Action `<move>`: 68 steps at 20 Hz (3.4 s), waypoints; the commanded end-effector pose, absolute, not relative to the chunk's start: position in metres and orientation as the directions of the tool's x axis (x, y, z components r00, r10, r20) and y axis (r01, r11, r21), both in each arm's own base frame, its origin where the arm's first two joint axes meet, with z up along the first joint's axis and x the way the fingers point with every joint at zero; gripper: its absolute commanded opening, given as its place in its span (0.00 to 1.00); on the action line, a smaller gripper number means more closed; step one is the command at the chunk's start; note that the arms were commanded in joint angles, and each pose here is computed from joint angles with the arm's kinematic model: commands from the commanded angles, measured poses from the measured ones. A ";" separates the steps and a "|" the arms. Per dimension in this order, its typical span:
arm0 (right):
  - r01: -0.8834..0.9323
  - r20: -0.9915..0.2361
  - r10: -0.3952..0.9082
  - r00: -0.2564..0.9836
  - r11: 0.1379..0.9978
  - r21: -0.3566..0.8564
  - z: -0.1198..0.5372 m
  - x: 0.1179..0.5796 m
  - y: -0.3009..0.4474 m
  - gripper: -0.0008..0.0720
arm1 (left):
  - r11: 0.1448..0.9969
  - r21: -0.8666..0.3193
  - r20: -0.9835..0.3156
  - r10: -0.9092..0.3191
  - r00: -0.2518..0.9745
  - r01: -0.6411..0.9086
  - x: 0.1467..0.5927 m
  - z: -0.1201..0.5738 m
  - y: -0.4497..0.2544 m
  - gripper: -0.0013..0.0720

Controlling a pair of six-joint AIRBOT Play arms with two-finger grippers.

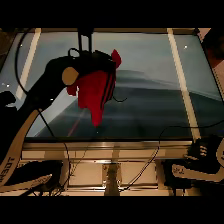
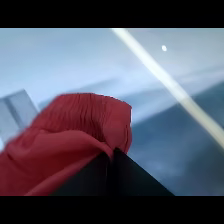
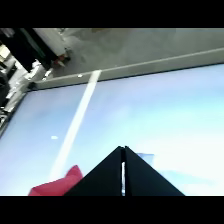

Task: Fold the clothes and pants, and hang the long-sleeved shirts on hangers.

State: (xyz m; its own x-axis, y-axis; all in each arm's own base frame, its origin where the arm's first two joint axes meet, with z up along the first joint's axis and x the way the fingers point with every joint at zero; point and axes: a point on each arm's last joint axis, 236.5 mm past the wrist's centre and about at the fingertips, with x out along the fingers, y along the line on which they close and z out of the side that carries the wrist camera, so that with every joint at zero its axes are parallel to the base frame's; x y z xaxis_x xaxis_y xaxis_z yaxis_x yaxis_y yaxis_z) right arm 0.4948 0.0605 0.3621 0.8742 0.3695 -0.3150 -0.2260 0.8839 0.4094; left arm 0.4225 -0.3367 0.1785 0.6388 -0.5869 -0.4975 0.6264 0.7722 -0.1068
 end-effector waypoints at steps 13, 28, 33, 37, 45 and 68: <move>-0.017 -0.600 0.257 0.757 0.927 0.376 0.249 0.514 -0.022 0.04 | 0.576 0.038 -0.837 -0.428 0.340 0.817 0.333 0.041 -0.384 0.04; 0.257 -0.591 0.803 0.077 0.557 0.790 -0.050 0.362 0.124 0.10 | 0.885 -0.452 -0.858 -0.466 0.218 0.113 0.222 -0.032 -0.188 0.04; 0.247 -0.656 0.754 0.039 0.628 0.738 -0.083 0.363 0.157 0.64 | 0.896 -0.441 -0.890 -0.430 0.153 -0.046 0.185 -0.075 -0.161 0.35; 0.281 -0.712 0.700 0.062 0.672 0.685 -0.097 0.369 0.158 0.81 | 0.913 -0.398 -0.908 -0.378 0.182 -0.087 0.194 -0.080 -0.142 0.62; 0.315 -0.725 0.682 0.095 0.670 0.672 -0.105 0.378 0.165 0.86 | 0.905 -0.396 -0.915 -0.373 0.155 -0.157 0.188 -0.082 -0.139 0.73; 0.347 -0.723 0.673 0.154 0.648 0.678 -0.104 0.390 0.194 0.03 | 0.825 -0.406 -0.912 -0.340 0.229 -0.393 0.228 -0.115 -0.138 0.04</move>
State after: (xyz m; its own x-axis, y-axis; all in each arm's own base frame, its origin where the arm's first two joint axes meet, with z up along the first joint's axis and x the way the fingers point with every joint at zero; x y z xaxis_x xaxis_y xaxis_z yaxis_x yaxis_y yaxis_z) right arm 0.3936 0.1915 -0.1077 0.1670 0.6605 -0.7320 0.3447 0.6565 0.6710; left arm 0.2150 -0.1365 -0.1186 0.1772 -0.3340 -0.9257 -0.3920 0.8388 -0.3777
